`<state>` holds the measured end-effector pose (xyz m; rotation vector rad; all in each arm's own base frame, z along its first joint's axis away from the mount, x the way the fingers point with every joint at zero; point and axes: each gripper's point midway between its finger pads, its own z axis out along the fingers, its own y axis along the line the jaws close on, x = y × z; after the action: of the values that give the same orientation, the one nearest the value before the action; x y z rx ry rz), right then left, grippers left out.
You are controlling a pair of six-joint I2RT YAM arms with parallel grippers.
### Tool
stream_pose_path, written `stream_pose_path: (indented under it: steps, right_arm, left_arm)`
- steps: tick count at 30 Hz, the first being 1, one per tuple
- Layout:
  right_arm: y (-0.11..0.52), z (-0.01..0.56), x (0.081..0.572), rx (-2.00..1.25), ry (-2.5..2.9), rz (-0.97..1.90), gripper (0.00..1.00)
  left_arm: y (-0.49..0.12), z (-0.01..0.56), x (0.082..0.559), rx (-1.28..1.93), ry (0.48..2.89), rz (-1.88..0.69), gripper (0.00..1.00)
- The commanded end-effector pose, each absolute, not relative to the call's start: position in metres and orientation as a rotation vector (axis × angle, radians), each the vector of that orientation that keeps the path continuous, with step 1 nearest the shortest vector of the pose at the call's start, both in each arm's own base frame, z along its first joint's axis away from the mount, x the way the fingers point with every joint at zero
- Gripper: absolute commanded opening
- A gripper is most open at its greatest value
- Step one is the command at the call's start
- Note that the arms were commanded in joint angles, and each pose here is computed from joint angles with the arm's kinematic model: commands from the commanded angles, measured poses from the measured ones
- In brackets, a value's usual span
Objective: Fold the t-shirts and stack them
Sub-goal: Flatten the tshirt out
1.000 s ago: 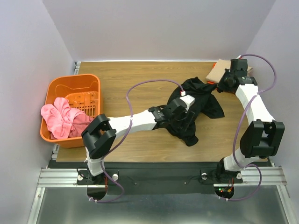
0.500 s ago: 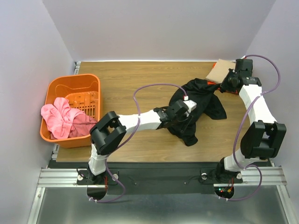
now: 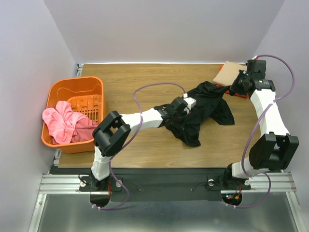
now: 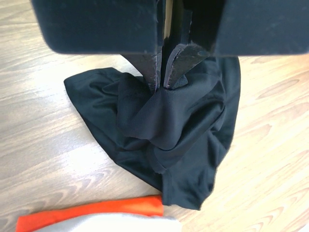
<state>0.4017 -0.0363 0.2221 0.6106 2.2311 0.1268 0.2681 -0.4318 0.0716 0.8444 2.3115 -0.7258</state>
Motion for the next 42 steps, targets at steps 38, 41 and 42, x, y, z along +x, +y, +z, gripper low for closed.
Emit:
stream_pose_path:
  steps: [38, 41, 42]
  right_arm:
    - [-0.039, 0.21, 0.304, 0.731, 2.205, 0.056, 0.0]
    - [-0.04, 0.208, 0.311, 0.729, 2.203, 0.059, 0.0]
    - [-0.04, 0.206, 0.313, 0.729, 2.205, 0.059, 0.0]
  left_arm:
    - [-0.227, 0.205, 0.27, 0.273, 2.207, -0.418, 0.95]
    - [-0.235, 0.182, 0.282, 0.21, 2.25, -0.45, 0.95]
    - [-0.245, 0.177, 0.284, 0.215, 2.254, -0.505, 0.94]
